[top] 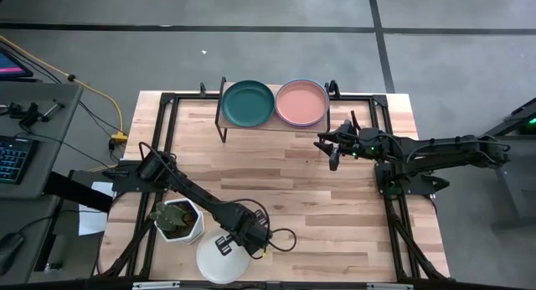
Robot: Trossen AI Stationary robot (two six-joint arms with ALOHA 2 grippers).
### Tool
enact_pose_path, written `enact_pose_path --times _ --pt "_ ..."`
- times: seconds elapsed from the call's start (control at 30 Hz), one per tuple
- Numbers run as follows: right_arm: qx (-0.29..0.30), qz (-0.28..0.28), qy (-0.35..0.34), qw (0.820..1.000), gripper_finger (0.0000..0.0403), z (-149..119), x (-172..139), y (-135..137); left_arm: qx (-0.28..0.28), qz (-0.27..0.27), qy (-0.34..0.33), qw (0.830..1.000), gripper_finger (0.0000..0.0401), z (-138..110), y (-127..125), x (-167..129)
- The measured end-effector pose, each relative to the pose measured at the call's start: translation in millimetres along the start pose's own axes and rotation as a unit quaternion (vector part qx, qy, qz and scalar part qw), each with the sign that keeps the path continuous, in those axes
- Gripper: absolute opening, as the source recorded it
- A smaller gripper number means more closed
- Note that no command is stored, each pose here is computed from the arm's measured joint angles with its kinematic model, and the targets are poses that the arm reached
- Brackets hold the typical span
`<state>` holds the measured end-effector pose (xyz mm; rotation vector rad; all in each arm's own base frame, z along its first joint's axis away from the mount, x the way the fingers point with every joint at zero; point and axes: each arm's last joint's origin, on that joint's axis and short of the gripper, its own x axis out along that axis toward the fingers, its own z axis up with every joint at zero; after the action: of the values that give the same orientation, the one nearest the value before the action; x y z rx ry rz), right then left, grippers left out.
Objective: Place and stack plates onto a shelf
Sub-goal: Stack the white plate on top of the dark green plate on the shelf
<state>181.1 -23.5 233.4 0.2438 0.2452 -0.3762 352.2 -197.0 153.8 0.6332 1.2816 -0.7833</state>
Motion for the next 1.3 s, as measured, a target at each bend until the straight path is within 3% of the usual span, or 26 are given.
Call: enact_pose_path --times 0.33,0.57,0.73,0.87,1.0,1.1,1.17,1.3 --pt "0.000 0.000 0.000 1.000 0.0156 0 0 0 -0.024 0.004 -0.005 1.000 0.0002 -4 8 -7" --pt "-0.001 -0.001 0.003 1.000 0.0156 -1 0 0 -0.064 0.030 -0.009 0.997 0.0001 -15 25 -41" --pt "-0.004 -0.005 0.014 1.000 0.0156 -3 4 0 -0.087 0.094 -0.026 0.991 0.0001 -20 42 -86" --pt "-0.007 -0.020 0.021 1.000 0.0156 -6 7 -1 -0.118 0.180 -0.022 0.976 0.0001 -29 55 -129" --pt "-0.008 -0.035 0.018 0.999 0.0156 -6 8 -1 -0.167 0.281 -0.030 0.945 0.0000 -41 67 -179" --pt "-0.006 -0.037 0.013 0.999 0.0156 -5 8 -1 -0.207 0.367 -0.048 0.906 0.0000 -51 78 -219" --pt "-0.005 -0.036 0.009 0.999 0.0156 -5 8 -1 -0.243 0.420 -0.060 0.872 0.0000 -62 86 -248" --pt "-0.005 -0.035 0.007 0.999 0.0156 -4 8 -1 -0.353 0.503 -0.090 0.784 0.0000 -102 105 -304"
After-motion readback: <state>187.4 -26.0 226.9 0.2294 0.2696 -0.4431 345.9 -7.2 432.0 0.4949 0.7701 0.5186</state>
